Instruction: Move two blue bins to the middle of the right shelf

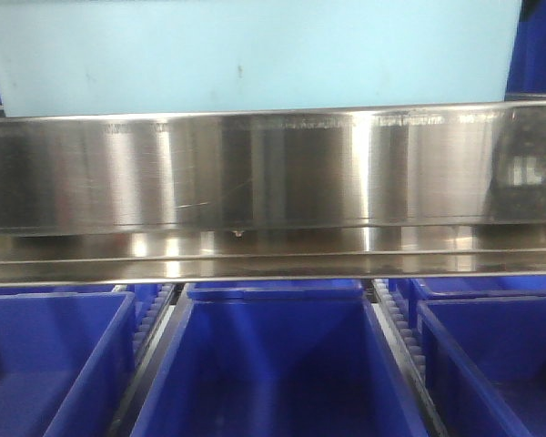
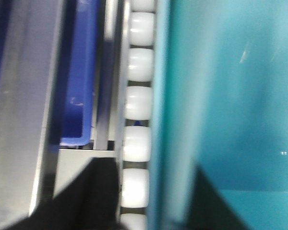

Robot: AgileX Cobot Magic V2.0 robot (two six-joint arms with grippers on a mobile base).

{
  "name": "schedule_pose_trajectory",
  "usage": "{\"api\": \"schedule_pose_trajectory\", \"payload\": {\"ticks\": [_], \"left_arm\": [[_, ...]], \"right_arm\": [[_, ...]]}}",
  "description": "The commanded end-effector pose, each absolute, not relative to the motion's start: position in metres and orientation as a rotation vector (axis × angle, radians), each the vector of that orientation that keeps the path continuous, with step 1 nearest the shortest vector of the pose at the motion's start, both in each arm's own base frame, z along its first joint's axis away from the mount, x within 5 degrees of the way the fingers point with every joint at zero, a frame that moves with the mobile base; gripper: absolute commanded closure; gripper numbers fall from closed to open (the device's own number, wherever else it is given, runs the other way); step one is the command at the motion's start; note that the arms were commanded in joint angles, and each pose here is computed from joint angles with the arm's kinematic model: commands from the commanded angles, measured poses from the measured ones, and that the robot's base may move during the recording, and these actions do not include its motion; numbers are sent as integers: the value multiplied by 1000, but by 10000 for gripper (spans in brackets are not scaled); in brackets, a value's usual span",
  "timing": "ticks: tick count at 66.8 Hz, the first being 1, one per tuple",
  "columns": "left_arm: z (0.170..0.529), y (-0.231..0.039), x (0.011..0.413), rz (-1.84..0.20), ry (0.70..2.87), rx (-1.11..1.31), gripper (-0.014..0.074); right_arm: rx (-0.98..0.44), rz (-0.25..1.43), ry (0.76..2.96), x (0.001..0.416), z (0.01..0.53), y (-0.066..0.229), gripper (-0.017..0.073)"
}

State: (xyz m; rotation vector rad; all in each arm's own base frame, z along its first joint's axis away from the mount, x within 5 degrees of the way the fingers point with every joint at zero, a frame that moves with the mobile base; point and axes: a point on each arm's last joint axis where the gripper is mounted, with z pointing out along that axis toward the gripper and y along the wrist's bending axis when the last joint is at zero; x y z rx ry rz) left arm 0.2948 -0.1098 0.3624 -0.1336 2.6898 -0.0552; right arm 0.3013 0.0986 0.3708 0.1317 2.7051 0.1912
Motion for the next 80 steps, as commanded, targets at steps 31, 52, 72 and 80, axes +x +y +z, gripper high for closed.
{"api": "schedule_pose_trajectory", "payload": {"ticks": [31, 52, 72, 80], "left_arm": [[367, -110, 294, -51, 2682, -82, 704], [401, -111, 298, -94, 2558, -1, 704], [467, -107, 301, -134, 2248, -6, 704], [490, -102, 301, -116, 2120, -5, 704]], "right_arm": [[12, 190, 2681, 298, 379, 99, 722], [-73, 201, 2576, 298, 409, 99, 722], [-104, 280, 2179, 306, 475, 100, 722], [-105, 310, 2035, 307, 496, 101, 722]]}}
